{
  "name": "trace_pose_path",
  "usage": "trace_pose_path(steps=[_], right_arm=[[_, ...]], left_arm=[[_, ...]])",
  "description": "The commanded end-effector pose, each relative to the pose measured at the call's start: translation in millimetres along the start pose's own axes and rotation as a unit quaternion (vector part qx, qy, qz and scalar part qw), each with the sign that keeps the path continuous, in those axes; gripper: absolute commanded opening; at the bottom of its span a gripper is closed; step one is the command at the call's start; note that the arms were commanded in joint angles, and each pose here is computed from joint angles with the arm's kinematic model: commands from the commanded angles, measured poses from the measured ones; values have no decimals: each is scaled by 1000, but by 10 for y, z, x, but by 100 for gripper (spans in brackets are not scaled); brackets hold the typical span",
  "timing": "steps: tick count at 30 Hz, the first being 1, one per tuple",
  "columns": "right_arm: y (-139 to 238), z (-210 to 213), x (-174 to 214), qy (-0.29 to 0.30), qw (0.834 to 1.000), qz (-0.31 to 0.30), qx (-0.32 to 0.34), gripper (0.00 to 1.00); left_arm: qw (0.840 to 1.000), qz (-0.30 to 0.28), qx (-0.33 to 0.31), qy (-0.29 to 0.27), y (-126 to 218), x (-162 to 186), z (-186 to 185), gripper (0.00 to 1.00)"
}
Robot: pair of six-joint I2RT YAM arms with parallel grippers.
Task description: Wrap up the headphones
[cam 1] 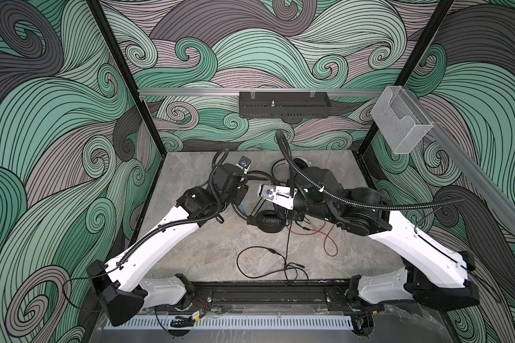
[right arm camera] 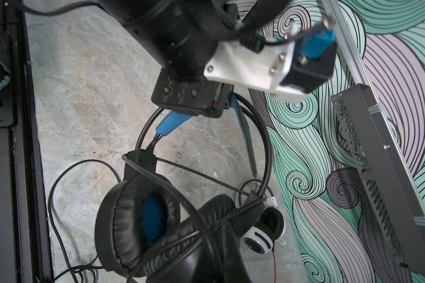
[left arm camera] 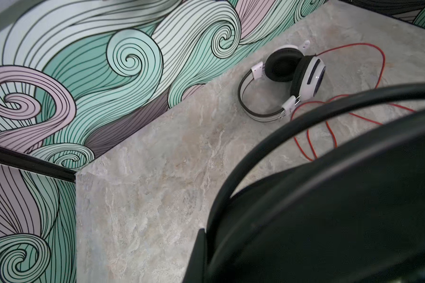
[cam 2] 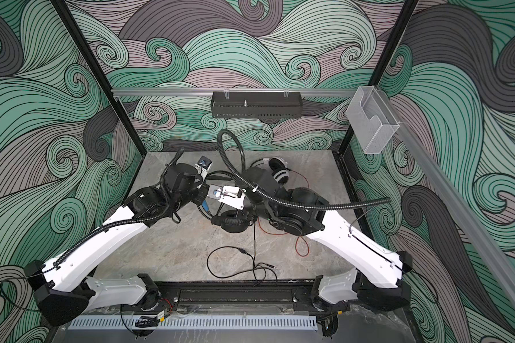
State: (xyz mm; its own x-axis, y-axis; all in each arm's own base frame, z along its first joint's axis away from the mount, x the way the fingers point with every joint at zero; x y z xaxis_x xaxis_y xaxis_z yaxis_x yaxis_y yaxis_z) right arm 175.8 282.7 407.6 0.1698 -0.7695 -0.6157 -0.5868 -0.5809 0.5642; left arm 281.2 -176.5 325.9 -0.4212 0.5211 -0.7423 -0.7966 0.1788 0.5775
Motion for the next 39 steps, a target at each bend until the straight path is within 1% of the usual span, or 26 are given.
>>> trace_pose_path(steps=[1,3,7,10,14,17,20,23,26,28,32,34,35,37,39], right_arm=[[79,-56,-249,14,999,-27,33,0],[115,-29,-390,-8,998,-50,24,0],[79,-16,-495,-52,997,-63,12,0],[26,12,-464,-64,996,-53,11,0],[-41,36,-390,-76,996,-36,14,0],[-76,49,-373,-84,996,-31,13,0],[-127,26,-344,-99,995,-21,22,0],[-168,-23,-296,-124,992,-11,28,0],[-194,-130,-199,-153,987,7,52,0],[-176,-196,-143,-167,984,12,64,0],[-153,-244,-92,-167,983,21,79,0],[-143,-256,-74,-168,982,23,84,0],[-132,-268,-62,-164,982,24,87,0],[-104,-279,-42,-148,984,31,89,0],[-65,-278,-19,-126,987,41,89,0]], left_arm=[[999,7,13,34,61,-73,1,0],[999,16,13,44,27,-54,-24,0],[999,6,17,40,50,-64,-108,0],[998,-11,35,41,116,-80,-161,0],[993,-54,95,35,262,-114,-289,0],[990,-73,121,32,357,-123,-339,0],[986,-88,133,43,427,-139,-341,0],[985,-88,141,46,462,-149,-347,0],[985,-91,142,46,489,-141,-344,0],[986,-88,133,40,485,-119,-331,0],[991,-75,112,27,471,-60,-308,0],[994,-67,85,28,446,-33,-245,0],[996,-59,65,27,430,-14,-197,0],[999,-37,2,30,410,31,-39,0],[997,-19,-65,33,435,67,149,0]])
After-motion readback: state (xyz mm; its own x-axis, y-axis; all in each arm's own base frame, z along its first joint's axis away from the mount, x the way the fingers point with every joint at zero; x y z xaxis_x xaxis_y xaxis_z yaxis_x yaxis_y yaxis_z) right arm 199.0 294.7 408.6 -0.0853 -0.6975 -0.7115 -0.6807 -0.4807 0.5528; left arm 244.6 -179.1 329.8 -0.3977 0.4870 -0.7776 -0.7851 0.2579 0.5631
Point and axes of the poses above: each gripper's point midway between its finger pads, its own y axis back along the fingers, its own z axis along the line the jaws close on, x = y × z, the point moved 4 cm from there along y, back along the fingers, and after that the axes turned 4 degrees about -y, right-handed, at the moved point
